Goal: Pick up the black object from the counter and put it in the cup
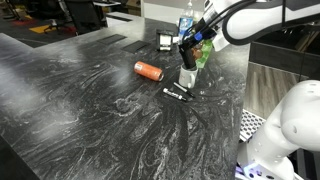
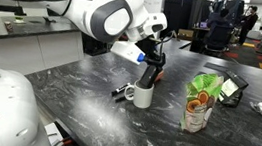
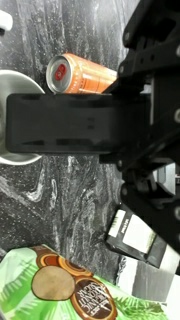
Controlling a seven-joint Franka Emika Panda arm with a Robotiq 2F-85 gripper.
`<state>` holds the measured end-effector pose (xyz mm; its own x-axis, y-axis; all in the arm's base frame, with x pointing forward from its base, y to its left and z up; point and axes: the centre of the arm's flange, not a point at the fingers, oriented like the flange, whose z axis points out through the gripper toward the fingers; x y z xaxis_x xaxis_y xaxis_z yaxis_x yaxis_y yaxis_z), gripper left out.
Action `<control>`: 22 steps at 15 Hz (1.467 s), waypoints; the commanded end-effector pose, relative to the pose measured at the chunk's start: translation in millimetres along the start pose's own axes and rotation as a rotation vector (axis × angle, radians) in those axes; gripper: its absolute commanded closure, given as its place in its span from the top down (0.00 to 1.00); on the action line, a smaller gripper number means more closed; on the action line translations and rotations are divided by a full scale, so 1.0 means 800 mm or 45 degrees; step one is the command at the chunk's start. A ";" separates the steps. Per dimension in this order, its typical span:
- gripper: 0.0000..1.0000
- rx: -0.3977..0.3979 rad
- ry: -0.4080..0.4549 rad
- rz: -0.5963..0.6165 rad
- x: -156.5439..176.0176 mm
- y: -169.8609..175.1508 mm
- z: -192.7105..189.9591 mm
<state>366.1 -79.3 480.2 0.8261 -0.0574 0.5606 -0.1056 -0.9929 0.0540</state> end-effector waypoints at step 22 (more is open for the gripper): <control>0.27 0.006 -0.077 0.062 -0.017 0.001 0.040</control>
<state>368.8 -78.1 456.3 0.8506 -0.1161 0.5129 -0.1506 -0.9883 0.0260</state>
